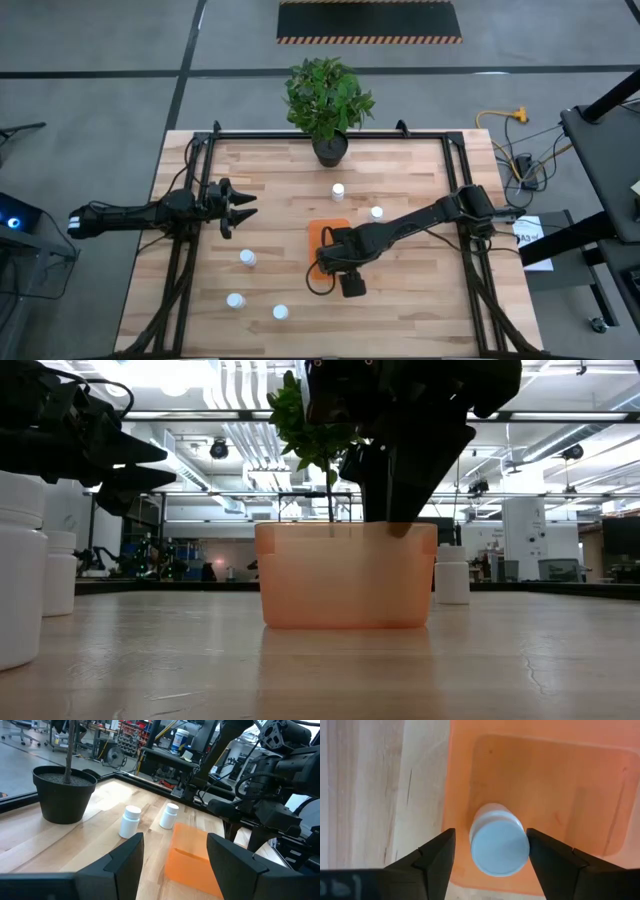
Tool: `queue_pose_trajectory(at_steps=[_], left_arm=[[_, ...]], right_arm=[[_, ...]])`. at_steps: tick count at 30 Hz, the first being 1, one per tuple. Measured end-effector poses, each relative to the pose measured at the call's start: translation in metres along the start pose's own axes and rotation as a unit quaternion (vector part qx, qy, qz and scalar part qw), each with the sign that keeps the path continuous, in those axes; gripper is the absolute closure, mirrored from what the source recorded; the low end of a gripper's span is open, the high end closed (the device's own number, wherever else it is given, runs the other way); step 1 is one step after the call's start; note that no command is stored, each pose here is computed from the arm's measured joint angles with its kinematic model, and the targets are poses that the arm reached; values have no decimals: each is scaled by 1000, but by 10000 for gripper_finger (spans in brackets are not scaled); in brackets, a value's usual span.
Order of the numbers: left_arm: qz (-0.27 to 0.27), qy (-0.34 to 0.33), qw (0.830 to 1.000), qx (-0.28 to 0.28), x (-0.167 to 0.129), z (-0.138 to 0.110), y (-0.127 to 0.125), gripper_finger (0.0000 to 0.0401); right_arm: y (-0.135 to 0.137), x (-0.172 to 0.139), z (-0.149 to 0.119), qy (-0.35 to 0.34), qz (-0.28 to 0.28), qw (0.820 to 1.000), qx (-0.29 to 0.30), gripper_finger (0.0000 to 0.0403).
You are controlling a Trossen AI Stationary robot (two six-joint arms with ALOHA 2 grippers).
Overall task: Pick and place pill bottles into a basket
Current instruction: Put the white pill bottle into the orange bin
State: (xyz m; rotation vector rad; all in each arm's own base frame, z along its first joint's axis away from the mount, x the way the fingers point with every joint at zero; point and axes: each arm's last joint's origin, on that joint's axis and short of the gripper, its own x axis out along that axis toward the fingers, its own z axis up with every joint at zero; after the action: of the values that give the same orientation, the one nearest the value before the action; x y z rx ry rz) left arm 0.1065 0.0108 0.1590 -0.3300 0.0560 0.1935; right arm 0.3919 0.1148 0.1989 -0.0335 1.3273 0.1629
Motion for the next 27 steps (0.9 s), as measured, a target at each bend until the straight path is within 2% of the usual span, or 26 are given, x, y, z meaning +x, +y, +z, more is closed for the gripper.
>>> queue_pose_trajectory(at_steps=[5, 13, 19, 23, 27], left_arm=[[0, 0, 1000, 0, 0, 0, 0, 201], [0, 0, 1000, 0, 0, 0, 0, 201], [0, 0, 1000, 0, 0, 0, 0, 201], [0, 0, 1000, 0, 0, 0, 0, 201], [0, 0, 1000, 0, 0, 0, 0, 201]], right_arm=[[0, -14, 0, -16, 4, 1000, -4, 171], [-3, -60, -3, -77, 7, 997, -2, 168], [-14, -81, -11, -109, 5, 994, 29, 165], [-25, -87, -27, -138, 8, 988, 68, 165], [-36, -94, -56, -165, 2, 980, 114, 162]])
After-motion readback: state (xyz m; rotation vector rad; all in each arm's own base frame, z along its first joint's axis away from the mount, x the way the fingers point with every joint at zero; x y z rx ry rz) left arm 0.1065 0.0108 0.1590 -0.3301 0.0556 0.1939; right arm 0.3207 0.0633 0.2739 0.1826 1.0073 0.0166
